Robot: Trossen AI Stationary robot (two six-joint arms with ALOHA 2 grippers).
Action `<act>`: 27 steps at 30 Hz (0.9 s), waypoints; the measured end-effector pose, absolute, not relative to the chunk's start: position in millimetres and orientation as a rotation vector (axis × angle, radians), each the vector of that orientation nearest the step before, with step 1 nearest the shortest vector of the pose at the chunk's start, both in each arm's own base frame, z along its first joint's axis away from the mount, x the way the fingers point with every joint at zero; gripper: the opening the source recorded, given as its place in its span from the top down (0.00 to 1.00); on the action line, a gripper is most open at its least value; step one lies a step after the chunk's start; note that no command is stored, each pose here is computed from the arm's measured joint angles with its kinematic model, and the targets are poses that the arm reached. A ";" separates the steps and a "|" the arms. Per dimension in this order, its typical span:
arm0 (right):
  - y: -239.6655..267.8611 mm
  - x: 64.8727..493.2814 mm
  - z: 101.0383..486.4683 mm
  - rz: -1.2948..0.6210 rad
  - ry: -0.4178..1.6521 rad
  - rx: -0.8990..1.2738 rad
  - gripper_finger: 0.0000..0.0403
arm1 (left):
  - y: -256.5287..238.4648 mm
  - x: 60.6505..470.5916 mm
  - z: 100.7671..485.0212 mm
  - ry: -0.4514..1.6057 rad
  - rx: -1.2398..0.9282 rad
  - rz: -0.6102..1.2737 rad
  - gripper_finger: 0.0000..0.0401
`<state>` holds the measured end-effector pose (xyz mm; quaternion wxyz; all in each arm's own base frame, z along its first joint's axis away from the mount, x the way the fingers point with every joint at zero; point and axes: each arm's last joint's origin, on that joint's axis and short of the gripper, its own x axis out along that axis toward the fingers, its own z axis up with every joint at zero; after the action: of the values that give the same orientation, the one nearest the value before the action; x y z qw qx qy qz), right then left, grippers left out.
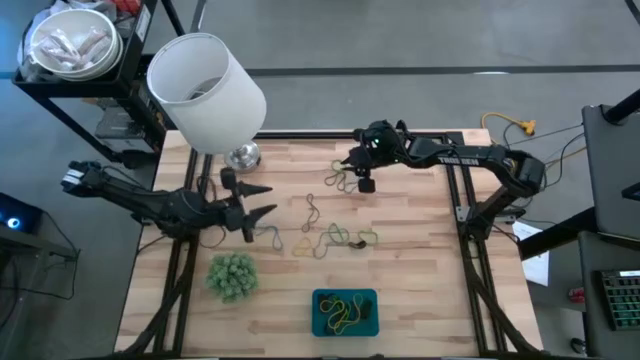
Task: Pick and place rubber bands into bin
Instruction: Put the green rubber band into the blue bin
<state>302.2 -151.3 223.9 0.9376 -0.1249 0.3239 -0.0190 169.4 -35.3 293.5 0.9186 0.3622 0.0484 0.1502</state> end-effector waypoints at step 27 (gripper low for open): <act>-226.6 361.6 161.2 0.039 1.052 0.028 0.83 | 25.0 137.5 262.1 0.247 0.854 0.745 0.50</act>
<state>361.6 -226.6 161.2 0.8645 0.0133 0.5021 0.0188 137.5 25.0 262.1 0.8365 0.4035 0.1167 0.3519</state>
